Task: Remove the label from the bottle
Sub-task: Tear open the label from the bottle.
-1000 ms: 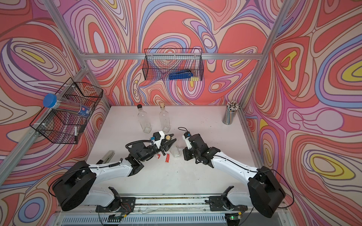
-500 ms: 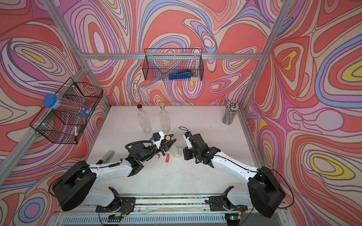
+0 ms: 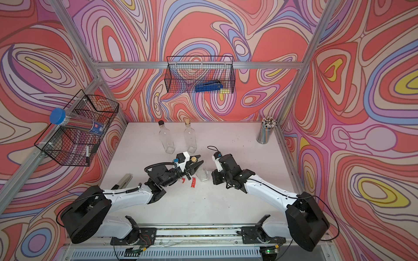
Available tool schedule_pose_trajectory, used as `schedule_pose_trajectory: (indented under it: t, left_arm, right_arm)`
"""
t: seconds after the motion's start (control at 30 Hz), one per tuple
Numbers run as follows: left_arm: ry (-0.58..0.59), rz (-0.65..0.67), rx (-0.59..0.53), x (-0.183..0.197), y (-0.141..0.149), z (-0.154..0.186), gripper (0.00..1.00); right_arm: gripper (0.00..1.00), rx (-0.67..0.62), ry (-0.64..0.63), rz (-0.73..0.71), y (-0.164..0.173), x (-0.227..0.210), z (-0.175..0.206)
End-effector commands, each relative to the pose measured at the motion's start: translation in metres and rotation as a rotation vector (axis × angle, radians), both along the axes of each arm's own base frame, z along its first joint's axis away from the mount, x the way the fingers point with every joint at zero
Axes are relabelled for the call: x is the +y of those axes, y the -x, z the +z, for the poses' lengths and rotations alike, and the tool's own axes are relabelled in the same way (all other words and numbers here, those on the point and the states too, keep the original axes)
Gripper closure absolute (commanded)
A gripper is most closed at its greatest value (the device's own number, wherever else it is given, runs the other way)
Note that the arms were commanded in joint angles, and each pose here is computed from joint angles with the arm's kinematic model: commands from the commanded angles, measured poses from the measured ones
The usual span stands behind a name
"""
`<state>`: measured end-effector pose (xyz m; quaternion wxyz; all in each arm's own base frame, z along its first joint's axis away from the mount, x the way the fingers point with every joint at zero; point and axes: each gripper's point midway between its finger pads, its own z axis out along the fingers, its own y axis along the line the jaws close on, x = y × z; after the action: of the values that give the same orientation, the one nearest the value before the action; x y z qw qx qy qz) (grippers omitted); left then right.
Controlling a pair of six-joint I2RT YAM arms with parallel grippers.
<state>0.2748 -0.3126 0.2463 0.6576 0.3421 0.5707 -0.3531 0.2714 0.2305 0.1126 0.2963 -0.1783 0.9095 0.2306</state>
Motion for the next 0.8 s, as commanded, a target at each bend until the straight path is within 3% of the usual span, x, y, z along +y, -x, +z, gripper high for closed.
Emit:
schedule_pose_trajectory:
  t: [0.0, 0.77]
  left_arm:
    - [-0.247, -0.001, 0.242, 0.009, 0.006, -0.105, 1.0]
    - [-0.278, -0.037, 0.257, 0.008, 0.012, -0.107, 1.0]
  right_arm:
    - [1.0, 0.011, 0.02, -0.007, 0.001, -0.004, -0.005]
    - [1.0, -0.02, 0.123, -0.117, -0.017, -0.027, -0.009]
